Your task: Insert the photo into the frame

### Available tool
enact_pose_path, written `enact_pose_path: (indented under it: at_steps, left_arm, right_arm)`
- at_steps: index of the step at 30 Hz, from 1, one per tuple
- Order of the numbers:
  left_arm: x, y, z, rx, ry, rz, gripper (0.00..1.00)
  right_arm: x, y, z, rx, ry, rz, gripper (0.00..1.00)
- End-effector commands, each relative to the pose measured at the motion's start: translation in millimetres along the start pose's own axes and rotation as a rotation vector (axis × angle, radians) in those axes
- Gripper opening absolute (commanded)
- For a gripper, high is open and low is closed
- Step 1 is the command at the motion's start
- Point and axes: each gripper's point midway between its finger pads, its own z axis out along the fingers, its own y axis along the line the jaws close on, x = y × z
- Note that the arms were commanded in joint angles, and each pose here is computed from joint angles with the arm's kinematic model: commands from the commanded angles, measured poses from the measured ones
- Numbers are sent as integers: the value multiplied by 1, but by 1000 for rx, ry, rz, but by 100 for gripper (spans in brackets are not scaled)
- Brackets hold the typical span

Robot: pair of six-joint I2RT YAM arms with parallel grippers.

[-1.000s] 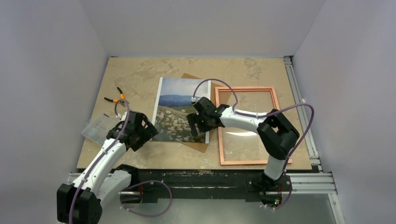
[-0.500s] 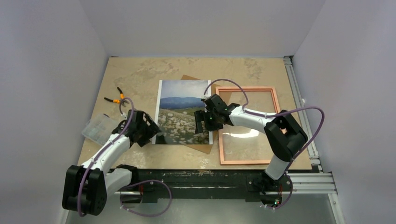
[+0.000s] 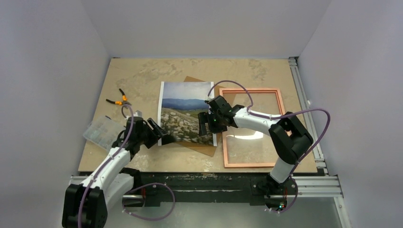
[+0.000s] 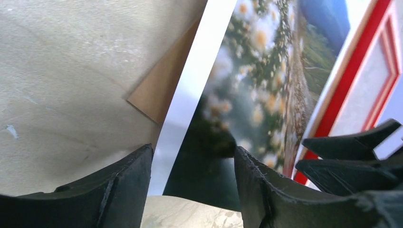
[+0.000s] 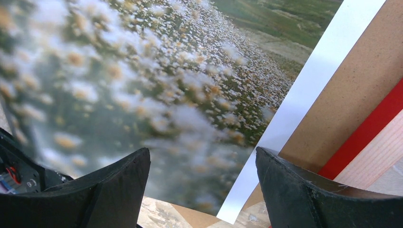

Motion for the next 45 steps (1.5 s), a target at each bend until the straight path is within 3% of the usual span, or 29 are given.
enact_pose_path:
  at_steps: [1,13,22,33,45]
  left_arm:
    - [-5,-26,-15,142,-39,29,59]
    - [-7,-30,-28,175,-78,-21,54]
    - [-16,-47,-44,294,-155,-79,73]
    - [-12,-56,-39,380,-146,-66,69]
    - [-17,-95,-63,585,-165,5,73]
  right_arm:
    - [75,-41,12,135,264,59,81]
    - [74,-39,10,122,256,55,81]
    - [74,-37,10,106,254,53,81]
    - [79,-37,13,95,259,54,81]
    - [80,-38,15,99,264,57,81]
